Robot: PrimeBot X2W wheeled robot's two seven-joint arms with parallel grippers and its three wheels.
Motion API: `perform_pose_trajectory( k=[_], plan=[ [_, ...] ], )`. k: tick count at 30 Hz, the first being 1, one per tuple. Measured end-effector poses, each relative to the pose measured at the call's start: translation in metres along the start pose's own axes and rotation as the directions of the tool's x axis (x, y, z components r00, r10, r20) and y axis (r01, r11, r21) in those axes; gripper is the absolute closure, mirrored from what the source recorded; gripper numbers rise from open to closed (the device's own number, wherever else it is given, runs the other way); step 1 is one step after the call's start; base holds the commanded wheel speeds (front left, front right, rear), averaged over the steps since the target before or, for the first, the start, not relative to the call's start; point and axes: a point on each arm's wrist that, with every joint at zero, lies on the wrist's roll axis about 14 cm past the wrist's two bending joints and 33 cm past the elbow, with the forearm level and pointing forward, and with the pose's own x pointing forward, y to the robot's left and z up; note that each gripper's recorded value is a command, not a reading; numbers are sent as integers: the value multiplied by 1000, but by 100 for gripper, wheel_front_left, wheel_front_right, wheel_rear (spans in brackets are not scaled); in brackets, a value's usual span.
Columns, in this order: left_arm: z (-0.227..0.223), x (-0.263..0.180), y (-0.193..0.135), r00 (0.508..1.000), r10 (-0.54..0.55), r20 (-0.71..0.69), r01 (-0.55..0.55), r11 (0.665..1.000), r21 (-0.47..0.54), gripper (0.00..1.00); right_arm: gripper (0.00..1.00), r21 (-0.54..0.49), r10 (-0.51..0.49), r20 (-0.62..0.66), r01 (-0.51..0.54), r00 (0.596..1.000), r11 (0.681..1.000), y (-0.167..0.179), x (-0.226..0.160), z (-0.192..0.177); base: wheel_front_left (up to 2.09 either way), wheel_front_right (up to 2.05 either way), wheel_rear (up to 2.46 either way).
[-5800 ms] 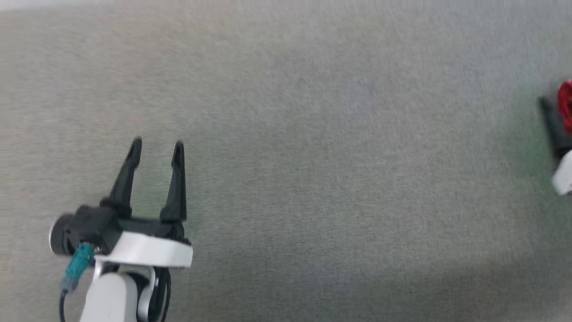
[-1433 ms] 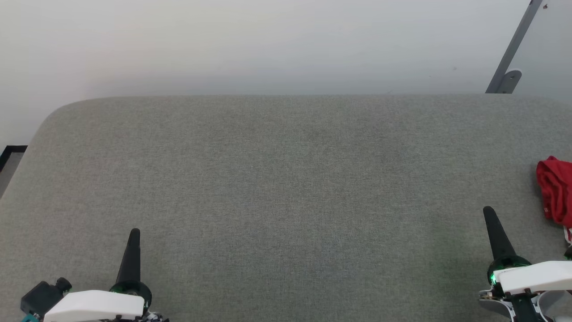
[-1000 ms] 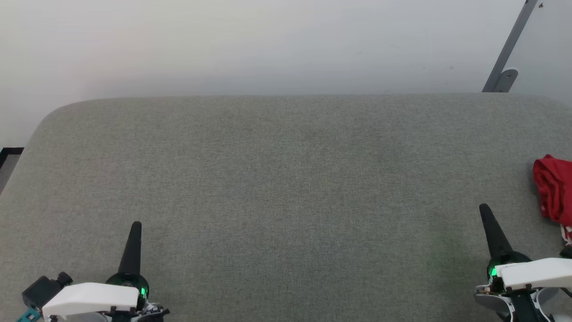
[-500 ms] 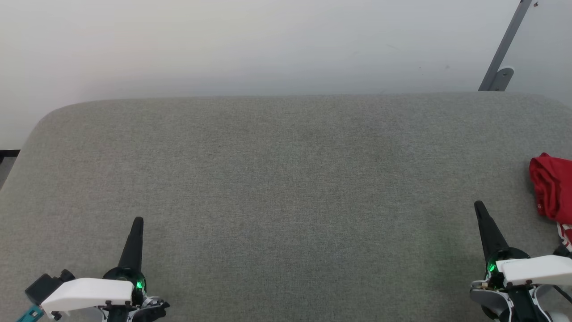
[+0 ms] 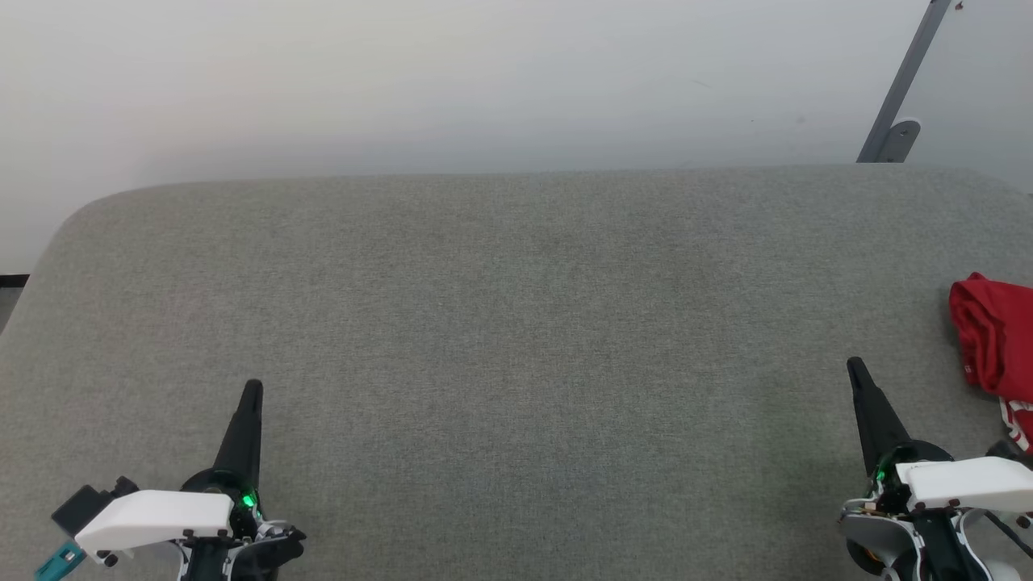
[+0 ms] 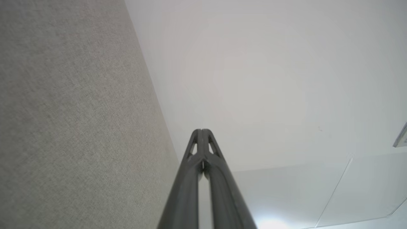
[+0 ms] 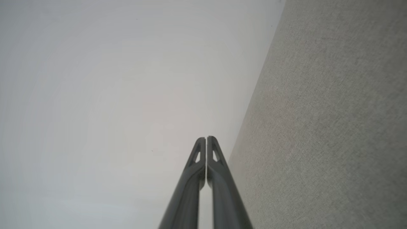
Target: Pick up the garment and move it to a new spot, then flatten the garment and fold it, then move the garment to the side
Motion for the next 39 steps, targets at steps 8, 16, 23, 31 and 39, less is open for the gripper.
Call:
perform_pose_trajectory(
  k=[8, 16, 23, 31, 39],
  plan=[
    [-2, 3, -1, 1000, -4, -11, 3, 998, -58, 100, 100, 54, 7, 3, -7, 1000, 999, 2, 1, 0, 0, 0, 0],
    [-4, 7, -4, 1000, -14, -17, 12, 994, -110, 100, 100, 107, 11, 6, -11, 1000, 994, 2, 1, 0, 0, 0, 0],
    [-5, 8, -5, 1000, -18, -22, 15, 992, -129, 100, 100, 129, 15, 7, -16, 1000, 992, 4, 2, -1, 0, 0, 0],
    [-5, 8, -5, 1000, -18, -23, 15, 991, -131, 100, 100, 129, 15, 7, -16, 1000, 992, 3, 2, -1, 0, 0, 0],
    [-5, 8, -5, 1000, -18, -21, 15, 991, -132, 100, 100, 129, 15, 7, -16, 1000, 992, 3, 1, -1, 0, 0, 0]
  ],
)
